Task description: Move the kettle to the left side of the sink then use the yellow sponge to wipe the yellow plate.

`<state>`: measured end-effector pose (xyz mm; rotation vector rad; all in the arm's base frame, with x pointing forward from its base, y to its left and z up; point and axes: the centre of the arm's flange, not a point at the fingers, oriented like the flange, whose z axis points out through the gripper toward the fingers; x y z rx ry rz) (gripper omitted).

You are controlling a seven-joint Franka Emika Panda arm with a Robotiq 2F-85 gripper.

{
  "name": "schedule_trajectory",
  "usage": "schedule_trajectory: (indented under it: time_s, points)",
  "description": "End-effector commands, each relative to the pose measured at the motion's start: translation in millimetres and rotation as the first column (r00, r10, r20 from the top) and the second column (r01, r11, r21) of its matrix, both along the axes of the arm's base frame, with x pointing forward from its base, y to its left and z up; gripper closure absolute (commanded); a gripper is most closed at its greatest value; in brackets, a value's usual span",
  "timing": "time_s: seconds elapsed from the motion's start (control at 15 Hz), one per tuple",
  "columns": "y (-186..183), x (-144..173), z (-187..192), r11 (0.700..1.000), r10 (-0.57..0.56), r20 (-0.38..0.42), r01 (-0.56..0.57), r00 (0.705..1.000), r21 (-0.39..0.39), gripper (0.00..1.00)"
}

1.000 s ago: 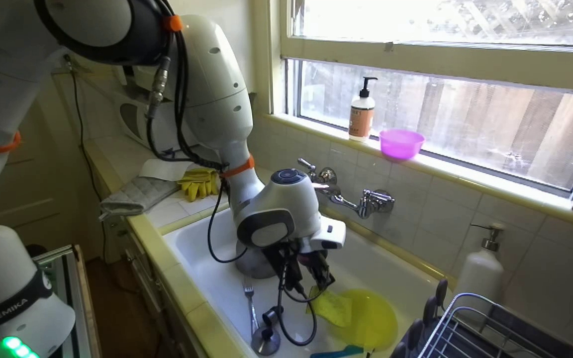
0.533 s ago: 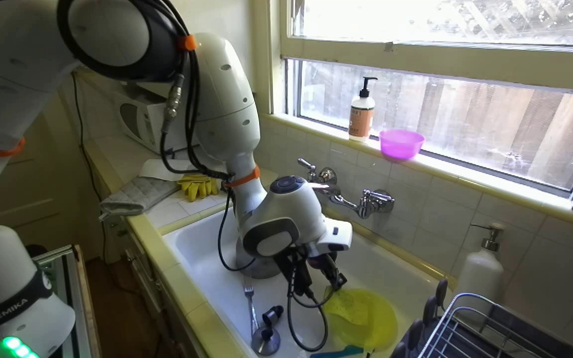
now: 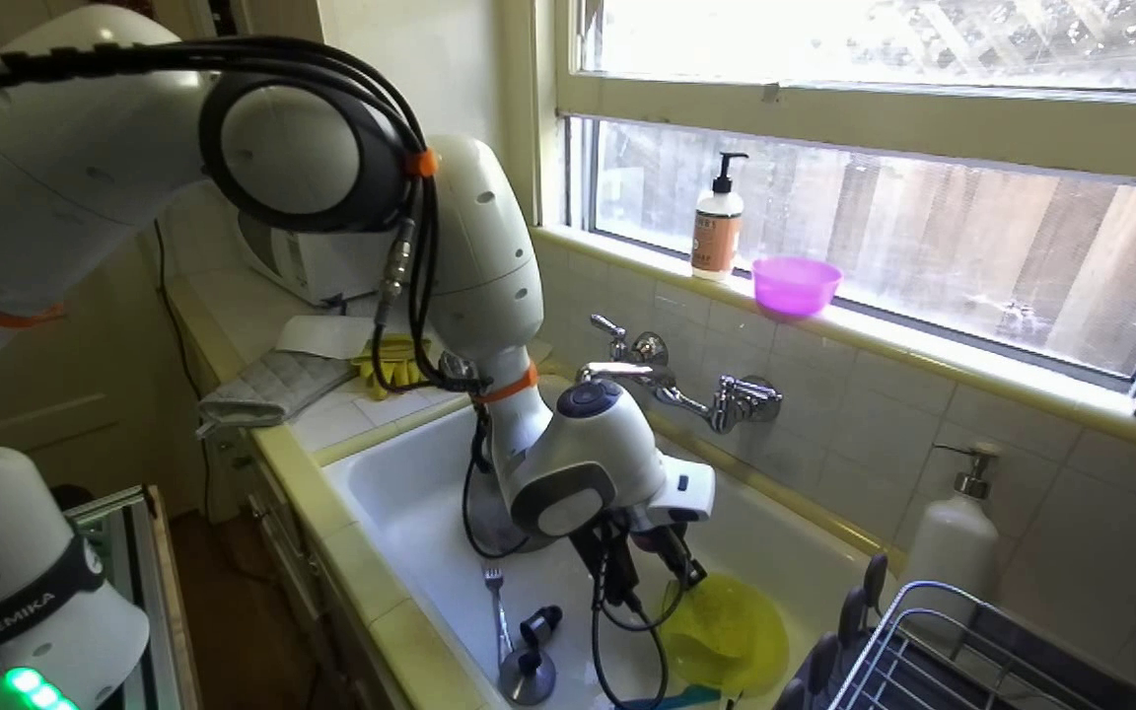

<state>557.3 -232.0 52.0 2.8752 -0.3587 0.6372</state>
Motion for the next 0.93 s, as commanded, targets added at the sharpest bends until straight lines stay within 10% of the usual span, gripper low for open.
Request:
schedule_trajectory:
  time_s: [0.0, 0.87]
  points:
    - [-4, 17, -31, 1.0, -0.011, -0.031, 0.011, 0.999, 0.005, 0.99]
    - [23, 82, -28, 0.998, 0.03, 0.03, -0.032, 0.999, 0.053, 0.99]
